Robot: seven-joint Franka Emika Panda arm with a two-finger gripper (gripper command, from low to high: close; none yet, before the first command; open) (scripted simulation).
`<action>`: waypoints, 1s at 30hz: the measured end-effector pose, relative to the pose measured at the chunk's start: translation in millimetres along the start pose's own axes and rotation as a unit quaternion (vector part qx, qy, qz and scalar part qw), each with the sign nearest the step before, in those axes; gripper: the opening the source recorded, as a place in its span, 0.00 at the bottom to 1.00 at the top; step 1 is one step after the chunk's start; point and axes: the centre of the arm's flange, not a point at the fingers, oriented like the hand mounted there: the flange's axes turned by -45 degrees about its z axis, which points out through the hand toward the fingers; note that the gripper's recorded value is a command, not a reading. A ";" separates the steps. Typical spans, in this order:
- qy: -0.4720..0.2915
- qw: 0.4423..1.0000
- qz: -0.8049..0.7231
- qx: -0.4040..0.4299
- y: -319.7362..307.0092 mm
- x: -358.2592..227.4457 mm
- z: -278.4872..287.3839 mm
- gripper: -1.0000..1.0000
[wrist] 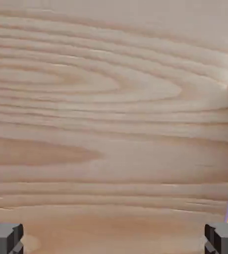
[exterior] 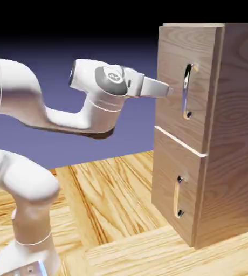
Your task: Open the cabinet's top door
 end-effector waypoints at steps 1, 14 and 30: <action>0.007 1.000 0.001 0.000 3.3 -0.6 -1.0 0.50; 0.086 0.996 0.027 0.005 53.4 -21.1 -1.3 0.50; 0.101 0.994 0.038 -0.032 54.9 -22.4 33.4 0.00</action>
